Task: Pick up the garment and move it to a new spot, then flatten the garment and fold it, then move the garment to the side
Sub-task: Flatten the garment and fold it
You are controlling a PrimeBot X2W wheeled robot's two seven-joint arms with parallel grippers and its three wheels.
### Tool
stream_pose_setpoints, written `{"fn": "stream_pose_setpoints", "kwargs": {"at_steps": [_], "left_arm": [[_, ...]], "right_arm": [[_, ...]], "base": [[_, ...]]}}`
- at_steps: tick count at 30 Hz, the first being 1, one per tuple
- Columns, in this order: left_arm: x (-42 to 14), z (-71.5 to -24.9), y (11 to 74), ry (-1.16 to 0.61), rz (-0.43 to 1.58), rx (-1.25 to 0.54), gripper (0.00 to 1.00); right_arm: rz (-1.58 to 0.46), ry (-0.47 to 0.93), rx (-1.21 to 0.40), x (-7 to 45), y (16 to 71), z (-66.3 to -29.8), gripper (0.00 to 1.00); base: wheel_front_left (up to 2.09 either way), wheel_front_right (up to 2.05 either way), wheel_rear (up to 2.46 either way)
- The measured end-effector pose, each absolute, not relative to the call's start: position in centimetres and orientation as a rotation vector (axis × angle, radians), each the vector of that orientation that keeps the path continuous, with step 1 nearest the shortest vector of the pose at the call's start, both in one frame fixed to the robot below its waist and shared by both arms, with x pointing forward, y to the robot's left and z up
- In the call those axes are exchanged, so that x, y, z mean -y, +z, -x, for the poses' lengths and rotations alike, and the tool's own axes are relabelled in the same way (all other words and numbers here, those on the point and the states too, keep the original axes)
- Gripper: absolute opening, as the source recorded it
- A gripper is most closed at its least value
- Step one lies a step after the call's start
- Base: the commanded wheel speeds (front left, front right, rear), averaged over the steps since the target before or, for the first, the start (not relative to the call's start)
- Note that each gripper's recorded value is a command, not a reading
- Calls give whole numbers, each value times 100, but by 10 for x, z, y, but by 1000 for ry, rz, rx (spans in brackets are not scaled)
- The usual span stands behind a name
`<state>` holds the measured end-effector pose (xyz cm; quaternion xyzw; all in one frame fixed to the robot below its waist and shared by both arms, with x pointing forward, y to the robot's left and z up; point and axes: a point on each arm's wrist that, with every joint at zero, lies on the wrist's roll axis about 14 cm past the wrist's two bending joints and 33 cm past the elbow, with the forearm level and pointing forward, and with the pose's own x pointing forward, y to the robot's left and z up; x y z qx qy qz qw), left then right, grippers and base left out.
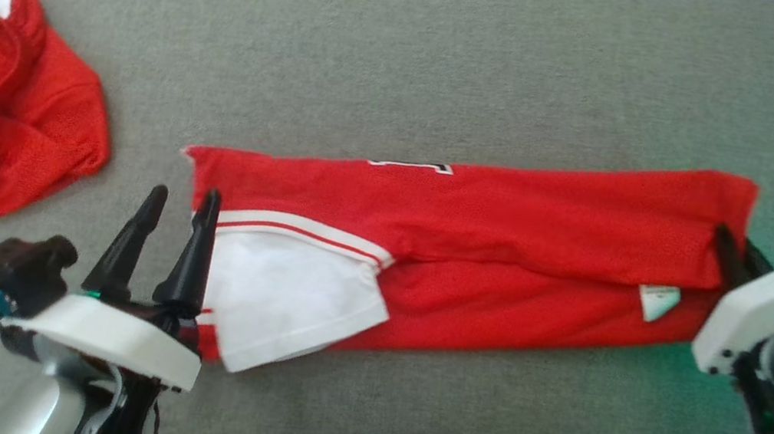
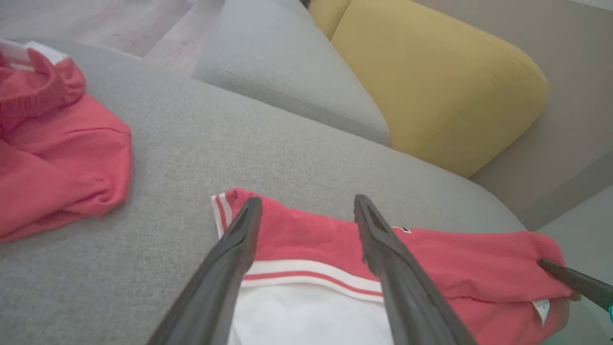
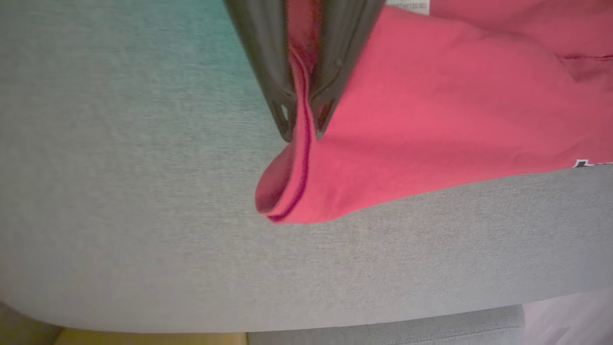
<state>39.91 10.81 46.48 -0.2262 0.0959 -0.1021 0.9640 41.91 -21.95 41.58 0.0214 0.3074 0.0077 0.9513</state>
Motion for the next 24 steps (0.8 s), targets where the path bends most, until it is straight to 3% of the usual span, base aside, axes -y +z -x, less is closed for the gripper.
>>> {"fn": "stream_pose_setpoints", "kwargs": {"at_steps": [12, 24], "left_arm": [[-85, -402, 478, -277, 430, -163, 100], [-86, -399, 487, -282, 418, -138, 100]], "right_arm": [[-14, -92, -554, 268, 448, -397, 0], [-42, 161, -508, 185, 462, -399, 0]], "base": [[0, 0, 0], [0, 0, 0]]}}
